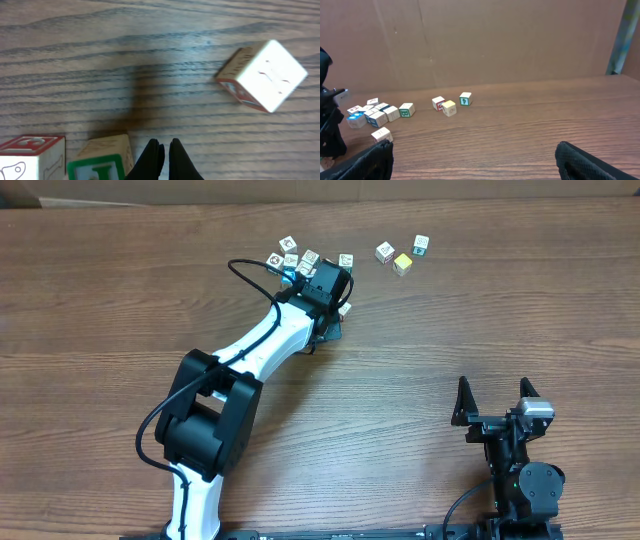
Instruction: Form a horizontal line
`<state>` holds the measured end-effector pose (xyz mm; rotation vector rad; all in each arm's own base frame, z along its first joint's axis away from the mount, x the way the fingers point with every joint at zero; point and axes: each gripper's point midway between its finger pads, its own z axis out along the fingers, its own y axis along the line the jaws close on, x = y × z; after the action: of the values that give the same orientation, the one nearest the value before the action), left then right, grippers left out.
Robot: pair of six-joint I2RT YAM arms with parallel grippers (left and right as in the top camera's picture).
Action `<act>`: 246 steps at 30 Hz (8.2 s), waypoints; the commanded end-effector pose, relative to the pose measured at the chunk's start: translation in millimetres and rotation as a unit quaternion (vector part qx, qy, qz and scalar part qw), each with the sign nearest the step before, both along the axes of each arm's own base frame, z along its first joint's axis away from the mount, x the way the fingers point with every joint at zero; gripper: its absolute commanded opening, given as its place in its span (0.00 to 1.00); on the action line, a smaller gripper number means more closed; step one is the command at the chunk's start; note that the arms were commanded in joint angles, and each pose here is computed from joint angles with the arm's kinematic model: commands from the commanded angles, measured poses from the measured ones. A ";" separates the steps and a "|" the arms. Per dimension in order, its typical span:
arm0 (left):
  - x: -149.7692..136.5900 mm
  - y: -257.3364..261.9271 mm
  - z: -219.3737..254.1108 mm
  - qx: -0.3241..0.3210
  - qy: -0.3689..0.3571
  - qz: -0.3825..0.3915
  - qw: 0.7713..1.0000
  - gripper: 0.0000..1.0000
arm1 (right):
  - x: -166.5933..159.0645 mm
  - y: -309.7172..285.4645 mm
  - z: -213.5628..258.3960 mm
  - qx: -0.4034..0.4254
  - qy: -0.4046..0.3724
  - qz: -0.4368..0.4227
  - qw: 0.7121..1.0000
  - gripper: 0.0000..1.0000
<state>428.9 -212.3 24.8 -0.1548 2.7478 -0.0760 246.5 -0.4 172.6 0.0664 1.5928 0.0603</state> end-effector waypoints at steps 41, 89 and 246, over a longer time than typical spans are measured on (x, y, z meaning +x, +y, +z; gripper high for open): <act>-3.4 10.5 -4.0 0.056 0.008 -0.043 0.997 0.04 | 0.0 1.8 -2.5 -0.002 -0.001 0.004 1.000 1.00; 11.2 114.6 51.8 0.095 0.043 0.139 0.985 0.04 | 0.0 1.8 -2.5 -0.002 -0.001 0.004 1.000 1.00; 5.8 31.7 5.1 0.006 0.053 0.047 0.997 0.04 | 0.0 1.8 -2.5 -0.002 -0.001 0.004 1.000 1.00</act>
<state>437.6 -182.8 38.8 -0.2953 2.8352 -0.0761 246.5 -0.4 172.7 0.0666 1.5924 0.0607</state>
